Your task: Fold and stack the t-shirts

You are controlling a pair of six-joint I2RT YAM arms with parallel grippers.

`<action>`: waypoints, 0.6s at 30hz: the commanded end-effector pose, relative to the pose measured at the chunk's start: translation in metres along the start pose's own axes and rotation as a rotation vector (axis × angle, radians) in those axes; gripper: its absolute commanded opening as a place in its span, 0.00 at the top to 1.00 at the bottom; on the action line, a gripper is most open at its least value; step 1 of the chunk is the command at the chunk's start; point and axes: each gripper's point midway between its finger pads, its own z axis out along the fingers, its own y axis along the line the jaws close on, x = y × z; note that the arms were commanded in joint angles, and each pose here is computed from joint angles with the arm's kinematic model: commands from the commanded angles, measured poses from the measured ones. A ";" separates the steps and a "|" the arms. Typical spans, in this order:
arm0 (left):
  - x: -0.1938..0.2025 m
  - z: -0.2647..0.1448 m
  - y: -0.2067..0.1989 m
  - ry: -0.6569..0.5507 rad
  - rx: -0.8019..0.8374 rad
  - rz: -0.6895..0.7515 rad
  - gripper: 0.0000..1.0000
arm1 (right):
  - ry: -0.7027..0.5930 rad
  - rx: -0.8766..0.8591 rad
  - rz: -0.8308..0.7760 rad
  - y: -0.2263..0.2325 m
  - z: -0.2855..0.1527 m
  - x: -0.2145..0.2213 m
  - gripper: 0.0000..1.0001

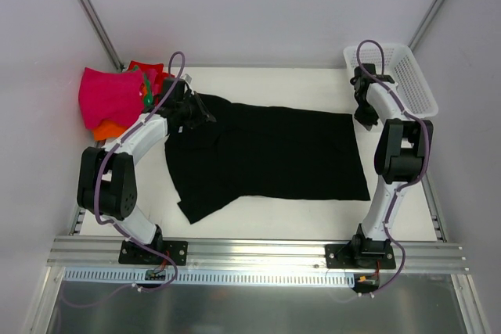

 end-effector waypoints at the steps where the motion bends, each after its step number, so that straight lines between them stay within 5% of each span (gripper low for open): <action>1: -0.002 -0.001 -0.005 -0.012 0.010 0.030 0.95 | -0.004 0.024 0.024 0.001 0.017 -0.020 1.00; 13: 0.000 0.004 -0.001 -0.001 0.001 0.026 0.95 | -0.003 -0.019 0.013 0.022 0.029 -0.054 0.99; 18: -0.002 0.005 -0.001 -0.003 0.000 0.045 0.95 | -0.066 -0.198 0.041 0.030 -0.008 -0.043 1.00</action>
